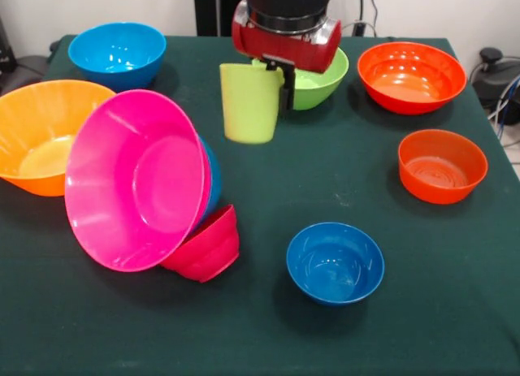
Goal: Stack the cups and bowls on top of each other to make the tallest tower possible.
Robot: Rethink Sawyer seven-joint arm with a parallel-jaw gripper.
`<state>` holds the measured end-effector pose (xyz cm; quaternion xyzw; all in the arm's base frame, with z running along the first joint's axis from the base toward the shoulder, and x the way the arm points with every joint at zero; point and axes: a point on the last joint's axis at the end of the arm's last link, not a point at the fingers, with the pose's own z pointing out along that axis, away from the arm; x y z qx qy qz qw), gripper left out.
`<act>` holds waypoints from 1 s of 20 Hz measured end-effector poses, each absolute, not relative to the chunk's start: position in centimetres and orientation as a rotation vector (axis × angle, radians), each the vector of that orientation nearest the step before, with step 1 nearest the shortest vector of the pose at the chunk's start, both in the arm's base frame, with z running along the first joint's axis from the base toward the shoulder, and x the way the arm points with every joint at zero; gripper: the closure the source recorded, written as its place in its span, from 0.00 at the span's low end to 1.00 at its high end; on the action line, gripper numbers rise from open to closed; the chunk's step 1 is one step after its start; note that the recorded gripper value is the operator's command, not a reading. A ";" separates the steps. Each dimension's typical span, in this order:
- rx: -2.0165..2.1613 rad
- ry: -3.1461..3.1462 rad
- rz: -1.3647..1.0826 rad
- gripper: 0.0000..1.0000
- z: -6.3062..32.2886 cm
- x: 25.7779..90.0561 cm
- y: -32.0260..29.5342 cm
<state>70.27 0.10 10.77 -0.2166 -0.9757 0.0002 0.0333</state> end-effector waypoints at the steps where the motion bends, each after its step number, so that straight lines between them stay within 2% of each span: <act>1: -0.667 -2.999 -0.003 1.00 11.0 70.0 0.3; 20: -0.625 -3.047 -0.016 1.00 14.0 70.5 3.5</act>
